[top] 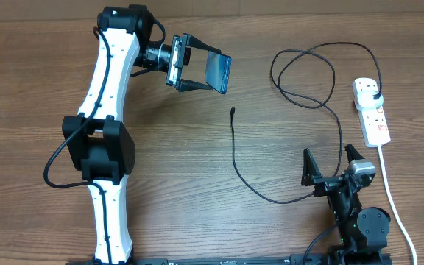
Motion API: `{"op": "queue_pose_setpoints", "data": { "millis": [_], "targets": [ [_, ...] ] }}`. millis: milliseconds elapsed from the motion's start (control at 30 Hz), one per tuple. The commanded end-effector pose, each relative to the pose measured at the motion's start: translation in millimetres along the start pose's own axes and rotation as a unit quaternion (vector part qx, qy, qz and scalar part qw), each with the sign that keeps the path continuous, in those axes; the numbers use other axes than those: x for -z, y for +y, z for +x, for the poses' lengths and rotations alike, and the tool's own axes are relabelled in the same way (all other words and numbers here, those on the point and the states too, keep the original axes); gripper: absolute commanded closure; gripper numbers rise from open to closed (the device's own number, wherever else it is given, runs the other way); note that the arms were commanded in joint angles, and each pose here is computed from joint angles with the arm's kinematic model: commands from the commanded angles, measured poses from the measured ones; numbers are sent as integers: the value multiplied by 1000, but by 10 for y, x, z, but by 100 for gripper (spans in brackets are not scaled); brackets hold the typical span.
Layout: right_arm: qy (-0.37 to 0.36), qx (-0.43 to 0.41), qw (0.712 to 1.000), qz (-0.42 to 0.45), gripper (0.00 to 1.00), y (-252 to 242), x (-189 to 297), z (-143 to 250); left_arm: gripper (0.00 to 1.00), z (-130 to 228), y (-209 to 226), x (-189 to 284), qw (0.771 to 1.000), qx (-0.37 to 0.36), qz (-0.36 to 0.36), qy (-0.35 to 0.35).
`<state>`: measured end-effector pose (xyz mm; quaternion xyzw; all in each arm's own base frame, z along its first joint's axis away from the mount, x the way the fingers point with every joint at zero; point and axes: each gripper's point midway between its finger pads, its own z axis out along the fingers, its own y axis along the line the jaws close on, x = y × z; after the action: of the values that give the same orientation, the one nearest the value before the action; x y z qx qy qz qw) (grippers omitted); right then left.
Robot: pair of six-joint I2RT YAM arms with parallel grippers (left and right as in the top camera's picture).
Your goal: Plug charger to phone and switch on socket
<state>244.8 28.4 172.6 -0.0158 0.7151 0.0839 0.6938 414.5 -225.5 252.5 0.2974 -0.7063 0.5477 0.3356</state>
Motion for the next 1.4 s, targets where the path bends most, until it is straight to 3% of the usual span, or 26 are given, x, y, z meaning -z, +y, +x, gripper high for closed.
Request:
{"op": "queue_pose_setpoints", "data": {
  "millis": [0, 500, 667, 1000, 1367],
  "targets": [
    [-3, -1, 1000, 5, 0, -17, 0, 16, 87, 113, -84, -15, 1000, -12, 11, 14],
    [-2, -2, 1000, 4, 0, -13, 0, 22, 90, 113, -84, -15, 1000, -12, 11, 14],
    [2, -46, 999, -8, 0, 29, -3, 35, 91, 86, -62, -16, 1000, -12, 4, 6],
    [48, -61, 995, -63, 0, 224, -30, 160, 91, 78, -55, -16, 1000, -12, 2, 4],
    [88, -70, 987, -113, 0, 424, -56, 6, 92, 72, -53, -16, 1000, -14, 1, 2]
  ]
}}
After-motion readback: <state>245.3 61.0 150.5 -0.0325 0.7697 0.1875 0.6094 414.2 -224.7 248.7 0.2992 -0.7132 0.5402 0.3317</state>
